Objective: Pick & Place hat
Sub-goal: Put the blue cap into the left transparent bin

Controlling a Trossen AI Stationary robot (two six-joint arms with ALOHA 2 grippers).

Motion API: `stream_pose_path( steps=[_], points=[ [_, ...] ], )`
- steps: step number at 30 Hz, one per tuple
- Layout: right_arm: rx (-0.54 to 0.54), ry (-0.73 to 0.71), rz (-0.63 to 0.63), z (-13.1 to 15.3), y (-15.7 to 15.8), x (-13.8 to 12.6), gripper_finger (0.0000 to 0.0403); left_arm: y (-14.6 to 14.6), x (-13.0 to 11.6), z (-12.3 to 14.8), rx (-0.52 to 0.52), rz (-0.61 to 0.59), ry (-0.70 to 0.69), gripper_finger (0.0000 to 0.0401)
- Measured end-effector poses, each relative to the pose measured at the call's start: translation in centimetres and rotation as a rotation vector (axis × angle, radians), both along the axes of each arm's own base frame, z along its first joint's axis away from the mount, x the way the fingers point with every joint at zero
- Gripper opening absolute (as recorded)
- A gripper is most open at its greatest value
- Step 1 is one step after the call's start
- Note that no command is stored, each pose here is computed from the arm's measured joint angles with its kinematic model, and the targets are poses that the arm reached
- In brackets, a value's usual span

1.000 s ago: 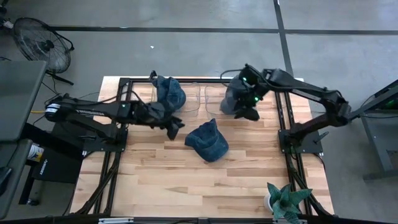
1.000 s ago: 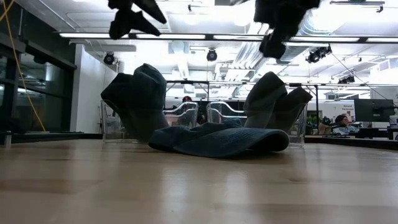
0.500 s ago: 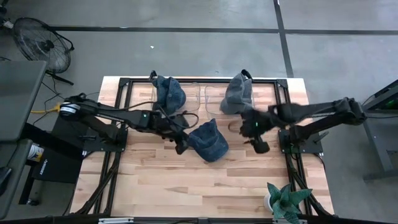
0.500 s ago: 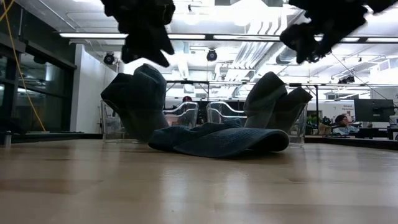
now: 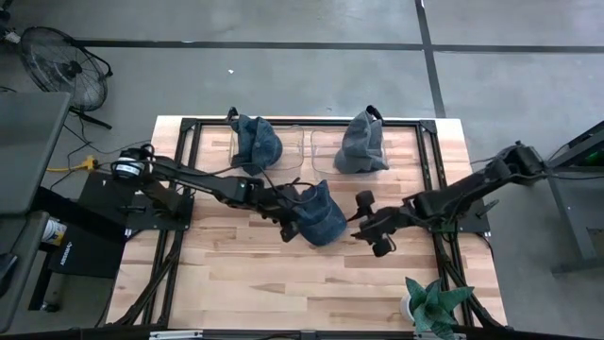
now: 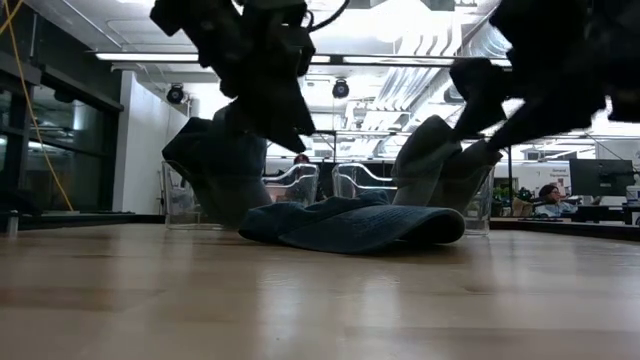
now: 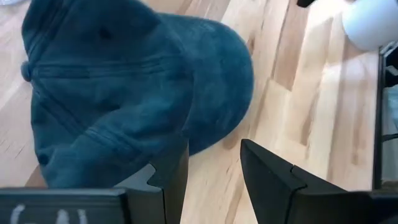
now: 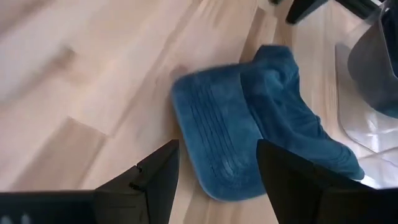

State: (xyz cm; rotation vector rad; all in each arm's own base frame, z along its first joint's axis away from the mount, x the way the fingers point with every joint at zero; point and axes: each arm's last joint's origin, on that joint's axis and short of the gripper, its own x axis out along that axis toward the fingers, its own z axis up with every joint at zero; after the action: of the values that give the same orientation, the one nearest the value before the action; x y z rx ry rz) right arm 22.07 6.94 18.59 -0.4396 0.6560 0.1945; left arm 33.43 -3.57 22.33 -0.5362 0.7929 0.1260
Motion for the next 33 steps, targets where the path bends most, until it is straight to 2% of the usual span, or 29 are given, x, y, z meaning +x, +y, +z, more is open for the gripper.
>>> stream_pose_path(
  steps=[8,12,16,33],
  points=[
    [-0.144,0.065,0.018,-3.4,1.0,0.7,0.0208,-0.1,1.0,-1.6,0.004,0.008,0.013,0.0144],
    [-0.167,0.062,0.012,-5.0,1.5,1.7,0.0208,-0.1,1.4,-1.9,0.004,0.009,-0.002,0.0144],
    [-0.225,0.061,-0.040,-6.4,1.6,2.3,0.0208,-0.1,1.7,-2.7,0.008,0.011,0.018,0.0144],
    [-0.260,-0.007,-0.117,-7.7,1.7,3.4,0.0208,-0.2,1.8,-2.8,-0.022,0.025,0.012,0.0144]
  ],
)
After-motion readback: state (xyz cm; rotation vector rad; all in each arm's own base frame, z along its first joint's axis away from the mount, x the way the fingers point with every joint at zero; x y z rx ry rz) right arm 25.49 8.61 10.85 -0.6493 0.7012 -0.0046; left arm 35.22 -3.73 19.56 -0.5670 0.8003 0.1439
